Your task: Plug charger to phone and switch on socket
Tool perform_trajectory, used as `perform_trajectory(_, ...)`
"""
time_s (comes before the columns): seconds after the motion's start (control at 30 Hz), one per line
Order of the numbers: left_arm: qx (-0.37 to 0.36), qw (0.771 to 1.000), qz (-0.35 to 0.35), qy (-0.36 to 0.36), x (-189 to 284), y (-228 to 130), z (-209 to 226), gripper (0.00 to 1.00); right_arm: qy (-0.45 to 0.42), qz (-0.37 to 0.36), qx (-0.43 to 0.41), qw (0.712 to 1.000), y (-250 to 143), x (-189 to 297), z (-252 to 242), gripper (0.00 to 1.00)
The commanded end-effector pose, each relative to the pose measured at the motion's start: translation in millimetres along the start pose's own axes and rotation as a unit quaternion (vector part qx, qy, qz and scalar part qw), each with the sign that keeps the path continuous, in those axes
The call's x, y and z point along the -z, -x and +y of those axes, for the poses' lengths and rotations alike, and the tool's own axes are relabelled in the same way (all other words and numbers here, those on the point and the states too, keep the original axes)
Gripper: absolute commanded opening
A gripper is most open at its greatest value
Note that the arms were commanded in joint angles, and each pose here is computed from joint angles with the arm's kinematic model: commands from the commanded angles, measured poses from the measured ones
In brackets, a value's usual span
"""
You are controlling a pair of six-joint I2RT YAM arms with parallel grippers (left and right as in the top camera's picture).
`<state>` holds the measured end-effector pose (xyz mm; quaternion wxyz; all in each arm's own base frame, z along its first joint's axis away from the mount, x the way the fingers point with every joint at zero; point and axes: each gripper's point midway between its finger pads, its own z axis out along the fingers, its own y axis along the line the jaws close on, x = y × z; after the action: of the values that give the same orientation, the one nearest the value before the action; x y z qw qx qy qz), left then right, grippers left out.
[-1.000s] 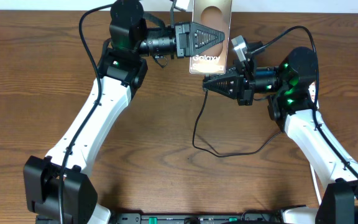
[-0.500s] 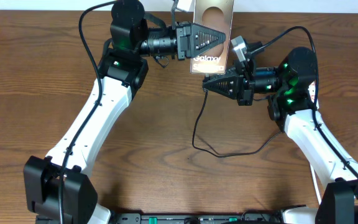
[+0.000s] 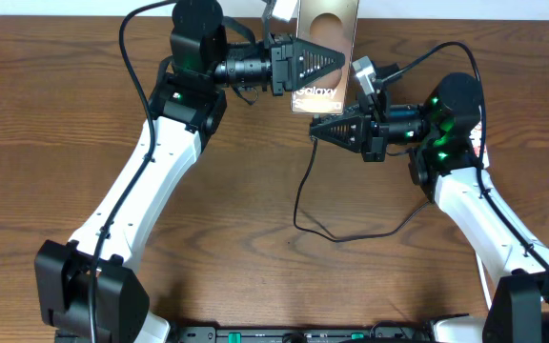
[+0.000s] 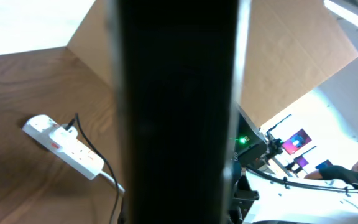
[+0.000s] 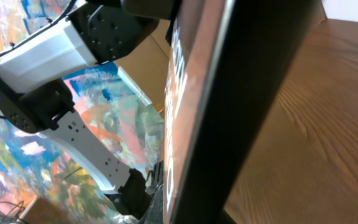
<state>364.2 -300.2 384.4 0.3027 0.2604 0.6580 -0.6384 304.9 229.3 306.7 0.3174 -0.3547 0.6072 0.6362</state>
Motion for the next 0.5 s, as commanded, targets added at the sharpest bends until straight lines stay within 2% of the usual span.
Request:
perform_trajectory(0.0, -0.062, 0.998, 0.021, -0.025, 0, -5, -20, 0.07, -0.037, -0.034, 0.008, 0.999, 18, 0, -7, 0.01)
perform_trajectory(0.23, -0.087, 0.996, 0.023, -0.023, -1, -8, -18, 0.07, -0.048, -0.043, 0.008, 0.998, 22, 1, -11, 0.01)
perform_trajectory(0.47, -0.066, 0.997, 0.029, 0.014, 0, -16, 0, 0.07, -0.051, -0.05, 0.025, 0.997, 26, 1, -10, 0.01)
